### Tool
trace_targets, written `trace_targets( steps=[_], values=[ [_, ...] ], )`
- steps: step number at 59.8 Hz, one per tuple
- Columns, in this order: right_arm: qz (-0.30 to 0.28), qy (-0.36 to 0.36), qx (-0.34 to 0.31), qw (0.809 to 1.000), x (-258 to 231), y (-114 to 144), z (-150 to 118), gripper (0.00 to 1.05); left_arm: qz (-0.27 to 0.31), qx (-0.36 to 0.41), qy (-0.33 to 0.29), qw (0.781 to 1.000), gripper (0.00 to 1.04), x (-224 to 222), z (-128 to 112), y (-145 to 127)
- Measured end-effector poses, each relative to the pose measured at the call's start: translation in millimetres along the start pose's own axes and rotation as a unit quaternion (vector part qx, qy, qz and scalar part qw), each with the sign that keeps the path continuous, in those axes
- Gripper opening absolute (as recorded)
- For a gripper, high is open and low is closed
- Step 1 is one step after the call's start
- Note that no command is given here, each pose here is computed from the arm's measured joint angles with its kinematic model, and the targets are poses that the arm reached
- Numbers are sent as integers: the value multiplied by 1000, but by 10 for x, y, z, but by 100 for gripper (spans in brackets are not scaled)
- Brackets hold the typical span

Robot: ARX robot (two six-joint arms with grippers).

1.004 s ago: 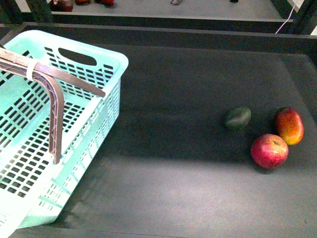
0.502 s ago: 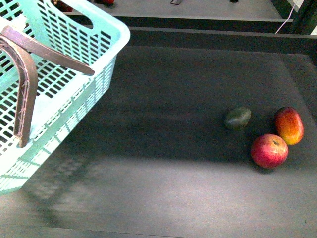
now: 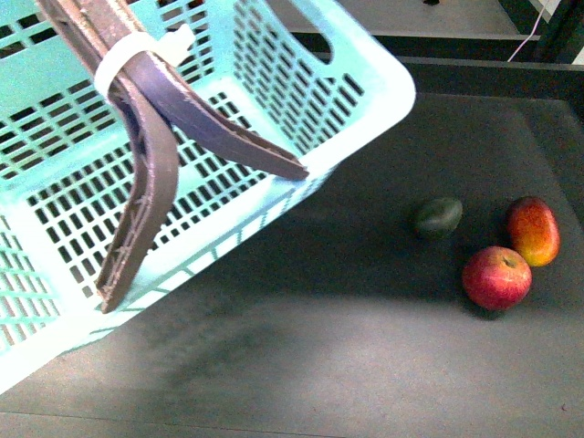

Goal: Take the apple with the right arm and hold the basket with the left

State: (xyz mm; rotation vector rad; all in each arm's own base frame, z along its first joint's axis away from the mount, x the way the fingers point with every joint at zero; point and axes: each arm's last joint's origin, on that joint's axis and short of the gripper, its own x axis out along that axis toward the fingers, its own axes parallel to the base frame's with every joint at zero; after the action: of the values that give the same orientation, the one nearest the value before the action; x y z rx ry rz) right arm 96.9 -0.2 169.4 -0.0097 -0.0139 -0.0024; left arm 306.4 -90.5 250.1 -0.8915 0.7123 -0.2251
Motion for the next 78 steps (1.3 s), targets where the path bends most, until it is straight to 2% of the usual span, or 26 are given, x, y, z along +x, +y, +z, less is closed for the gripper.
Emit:
trace_targets(
  steps=[16, 21, 58, 60, 63, 66, 69, 74, 78],
  values=[
    [0, 0, 0, 1000, 0, 0, 0, 96, -42, 50, 65, 996, 14, -26, -372, -323],
    [0, 0, 0, 1000, 0, 0, 0, 96, -52, 58, 77, 994, 14, -24, -421, -374],
    [0, 0, 0, 1000, 0, 0, 0, 96, -62, 75, 75, 992, 14, -17, -401, -445],
    [-5, 19, 6, 1000, 6, 2, -14, 96, -63, 75, 76, 992, 14, -17, -402, -445],
    [-45, 103, 28, 993, 7, -6, -7, 96, -64, 75, 77, 992, 14, -17, -402, -447],
    [-88, 218, 40, 971, 28, -36, -4, 96, -64, 74, 77, 992, 14, -18, -400, -446],
    [-104, 288, 46, 951, 49, -61, -34, 96, -64, 74, 78, 992, 14, -17, -401, -447],
    [-111, 339, 62, 932, 113, -115, -109, 96, -64, 75, 78, 992, 14, -15, -404, -447],
    [-116, 342, 76, 930, 227, -204, -98, 96, -62, 74, 76, 992, 14, -9, -401, -441]
  ],
)
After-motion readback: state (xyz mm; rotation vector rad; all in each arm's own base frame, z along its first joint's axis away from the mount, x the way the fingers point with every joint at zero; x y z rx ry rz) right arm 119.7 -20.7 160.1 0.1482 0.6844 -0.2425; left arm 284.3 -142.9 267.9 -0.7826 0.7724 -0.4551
